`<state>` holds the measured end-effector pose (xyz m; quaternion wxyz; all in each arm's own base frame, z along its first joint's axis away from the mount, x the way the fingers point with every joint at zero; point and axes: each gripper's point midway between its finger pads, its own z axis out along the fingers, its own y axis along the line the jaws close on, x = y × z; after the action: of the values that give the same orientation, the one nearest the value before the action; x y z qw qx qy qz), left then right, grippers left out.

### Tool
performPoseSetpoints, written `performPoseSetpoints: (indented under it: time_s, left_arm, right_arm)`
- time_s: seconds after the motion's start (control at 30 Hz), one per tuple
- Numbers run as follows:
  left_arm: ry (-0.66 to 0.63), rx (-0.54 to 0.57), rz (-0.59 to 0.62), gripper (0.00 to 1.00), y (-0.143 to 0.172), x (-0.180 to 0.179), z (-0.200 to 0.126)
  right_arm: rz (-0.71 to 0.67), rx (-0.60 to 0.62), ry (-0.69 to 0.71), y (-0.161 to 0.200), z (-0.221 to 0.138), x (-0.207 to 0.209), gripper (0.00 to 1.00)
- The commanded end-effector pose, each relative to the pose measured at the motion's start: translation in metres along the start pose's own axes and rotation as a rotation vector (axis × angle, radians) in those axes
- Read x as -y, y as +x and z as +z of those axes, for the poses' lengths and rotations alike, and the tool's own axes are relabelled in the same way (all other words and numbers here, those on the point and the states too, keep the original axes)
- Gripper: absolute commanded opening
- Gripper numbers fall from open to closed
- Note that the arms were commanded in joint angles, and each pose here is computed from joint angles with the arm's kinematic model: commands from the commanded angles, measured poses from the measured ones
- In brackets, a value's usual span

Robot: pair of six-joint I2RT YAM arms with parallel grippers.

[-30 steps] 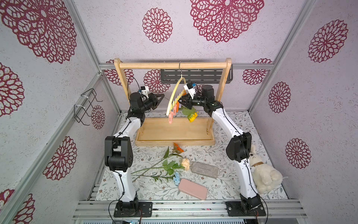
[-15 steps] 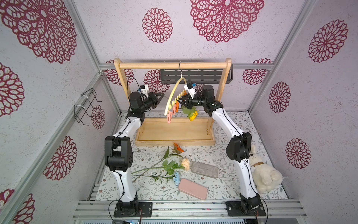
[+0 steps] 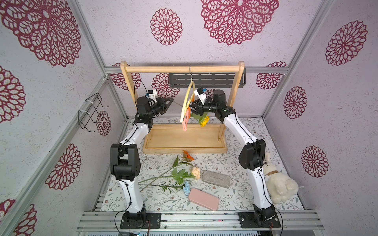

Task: Dry the flowers on a clothes hanger
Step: Clamp the flower onto the hanger.

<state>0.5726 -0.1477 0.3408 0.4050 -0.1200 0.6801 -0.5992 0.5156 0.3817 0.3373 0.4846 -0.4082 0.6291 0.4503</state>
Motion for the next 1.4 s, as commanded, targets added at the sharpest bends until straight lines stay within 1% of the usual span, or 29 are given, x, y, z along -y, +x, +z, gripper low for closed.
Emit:
performPoseSetpoints:
  time_s: [0.0, 0.13, 0.17, 0.23, 0.6, 0.7, 0.87, 0.9, 0.93, 1.13, 1.23, 1.37]
  left_arm:
    - [0.022, 0.013, 0.044, 0.0, -0.005, 0.013, -0.003]
    - [0.022, 0.016, 0.045, 0.0, -0.006, 0.014, -0.003]
    - [0.023, 0.016, 0.045, 0.03, -0.006, 0.015, -0.003]
    - [0.025, 0.014, 0.047, 0.05, -0.006, 0.016, -0.003]
    - [0.021, 0.014, 0.055, 0.28, -0.006, 0.016, -0.004]
    - [0.017, 0.013, 0.059, 0.39, -0.005, 0.014, -0.005]
    - [0.005, 0.012, 0.058, 0.52, -0.006, 0.009, -0.007]
    - [0.003, 0.011, 0.059, 0.53, -0.006, 0.007, -0.007]
    - [0.022, 0.022, 0.081, 0.55, -0.008, 0.026, -0.013]
    - [-0.008, 0.02, 0.09, 0.63, -0.007, 0.019, -0.021]
    - [-0.023, 0.019, 0.087, 0.73, -0.007, 0.014, -0.025]
    - [-0.038, 0.017, 0.085, 0.76, -0.007, 0.011, -0.03]
  right_arm:
    - [-0.054, 0.04, -0.006, -0.032, -0.011, -0.017, 0.37]
    - [-0.051, 0.041, 0.003, -0.034, -0.012, -0.016, 0.42]
    - [-0.052, 0.043, 0.008, -0.034, -0.012, -0.016, 0.44]
    - [-0.047, 0.042, 0.019, -0.035, -0.013, -0.015, 0.46]
    - [-0.024, 0.043, 0.067, -0.039, -0.017, -0.008, 0.53]
    - [-0.02, 0.04, 0.095, -0.039, -0.019, -0.005, 0.56]
    - [-0.011, 0.035, 0.15, -0.041, -0.023, 0.002, 0.6]
    - [-0.008, 0.033, 0.167, -0.041, -0.024, 0.005, 0.6]
    - [-0.002, 0.029, 0.179, -0.041, -0.025, 0.006, 0.6]
    - [0.008, 0.01, 0.199, -0.04, -0.029, 0.005, 0.61]
    - [0.018, 0.002, 0.228, -0.044, -0.035, 0.004, 0.62]
    - [0.009, -0.023, 0.287, -0.048, -0.047, 0.003, 0.63]
